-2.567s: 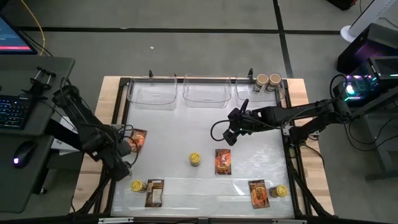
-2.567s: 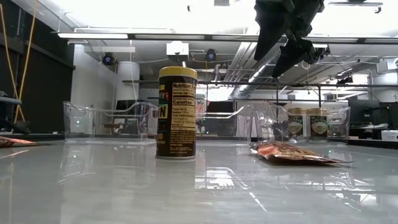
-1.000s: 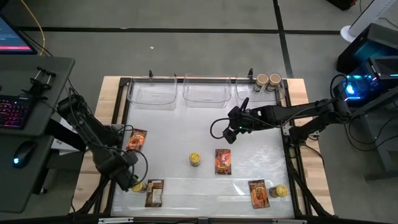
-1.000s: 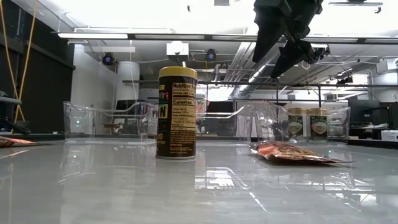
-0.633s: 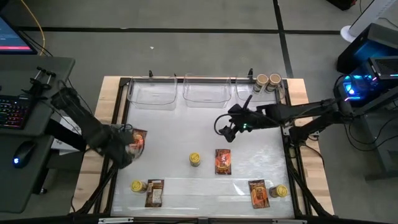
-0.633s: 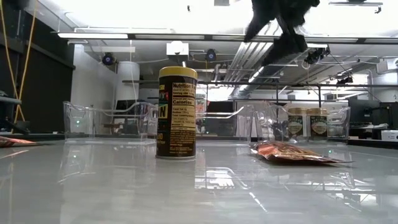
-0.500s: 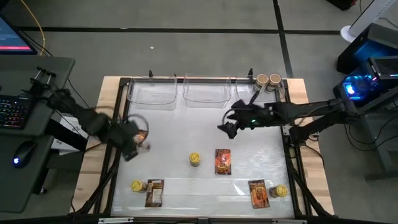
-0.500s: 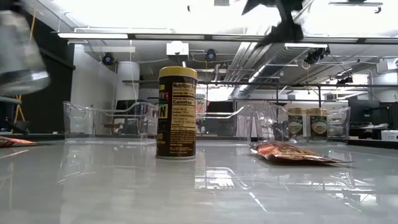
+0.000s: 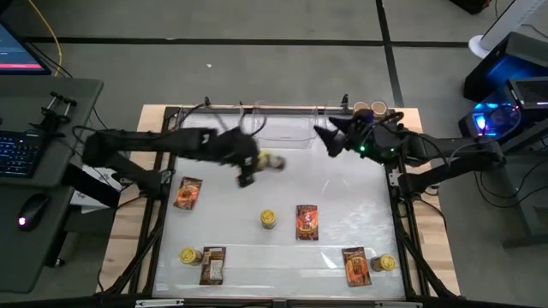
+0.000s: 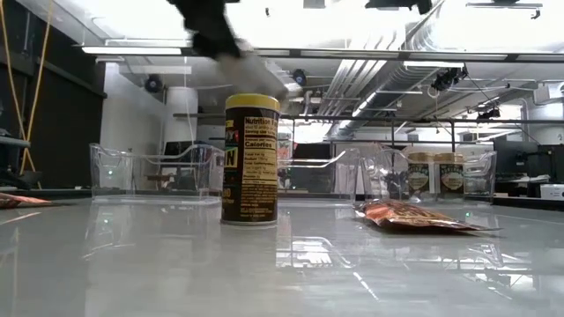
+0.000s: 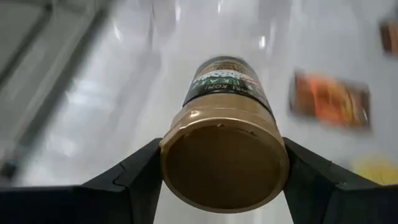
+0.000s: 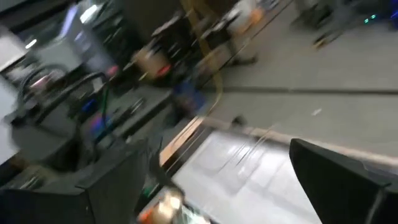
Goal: Sort spices by type
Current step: Put the gold seasoning bottle into the right transparent bin
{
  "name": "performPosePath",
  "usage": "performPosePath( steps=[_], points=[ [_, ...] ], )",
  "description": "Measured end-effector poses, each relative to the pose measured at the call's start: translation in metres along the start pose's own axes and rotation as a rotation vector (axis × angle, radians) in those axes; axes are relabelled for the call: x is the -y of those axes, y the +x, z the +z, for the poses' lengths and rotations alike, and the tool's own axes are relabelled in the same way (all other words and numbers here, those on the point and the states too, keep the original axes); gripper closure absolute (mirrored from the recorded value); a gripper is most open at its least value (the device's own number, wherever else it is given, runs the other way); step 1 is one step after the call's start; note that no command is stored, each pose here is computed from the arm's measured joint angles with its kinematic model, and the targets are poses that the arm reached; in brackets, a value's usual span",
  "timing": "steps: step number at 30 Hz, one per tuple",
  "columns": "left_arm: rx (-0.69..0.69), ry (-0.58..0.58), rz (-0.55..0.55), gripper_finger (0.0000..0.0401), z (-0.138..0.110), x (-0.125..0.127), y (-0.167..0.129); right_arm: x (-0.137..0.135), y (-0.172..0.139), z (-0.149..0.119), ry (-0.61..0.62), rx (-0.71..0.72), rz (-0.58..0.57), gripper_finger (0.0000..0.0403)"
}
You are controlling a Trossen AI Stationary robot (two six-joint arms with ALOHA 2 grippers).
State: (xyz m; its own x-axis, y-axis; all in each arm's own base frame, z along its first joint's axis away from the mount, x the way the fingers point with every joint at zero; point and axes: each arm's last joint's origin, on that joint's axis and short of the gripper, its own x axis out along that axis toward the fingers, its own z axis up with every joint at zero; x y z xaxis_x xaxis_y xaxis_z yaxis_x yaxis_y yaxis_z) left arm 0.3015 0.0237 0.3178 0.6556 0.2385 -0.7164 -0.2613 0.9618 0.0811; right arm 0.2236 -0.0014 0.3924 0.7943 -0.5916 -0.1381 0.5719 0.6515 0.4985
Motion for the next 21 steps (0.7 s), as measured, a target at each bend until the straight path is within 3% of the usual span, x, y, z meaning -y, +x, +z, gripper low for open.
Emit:
performPosePath(
  steps=[5,10,16,21],
  points=[
    [0.131,0.039,0.042,0.0163,0.048,-0.014,0.044,0.003,0.001,0.009,-0.028,0.135,-0.119,0.0020],
    [0.132,0.038,0.085,0.0163,0.077,-0.027,0.090,0.010,0.008,0.017,-0.057,0.183,-0.168,0.0020],
    [0.122,0.015,0.112,0.0163,0.096,-0.038,0.132,0.017,0.014,0.022,-0.165,0.168,-0.179,0.0020],
    [0.027,0.041,-0.002,0.0163,0.092,-0.027,0.142,0.017,0.014,0.021,-0.259,0.099,-0.087,0.0020]
  ],
)
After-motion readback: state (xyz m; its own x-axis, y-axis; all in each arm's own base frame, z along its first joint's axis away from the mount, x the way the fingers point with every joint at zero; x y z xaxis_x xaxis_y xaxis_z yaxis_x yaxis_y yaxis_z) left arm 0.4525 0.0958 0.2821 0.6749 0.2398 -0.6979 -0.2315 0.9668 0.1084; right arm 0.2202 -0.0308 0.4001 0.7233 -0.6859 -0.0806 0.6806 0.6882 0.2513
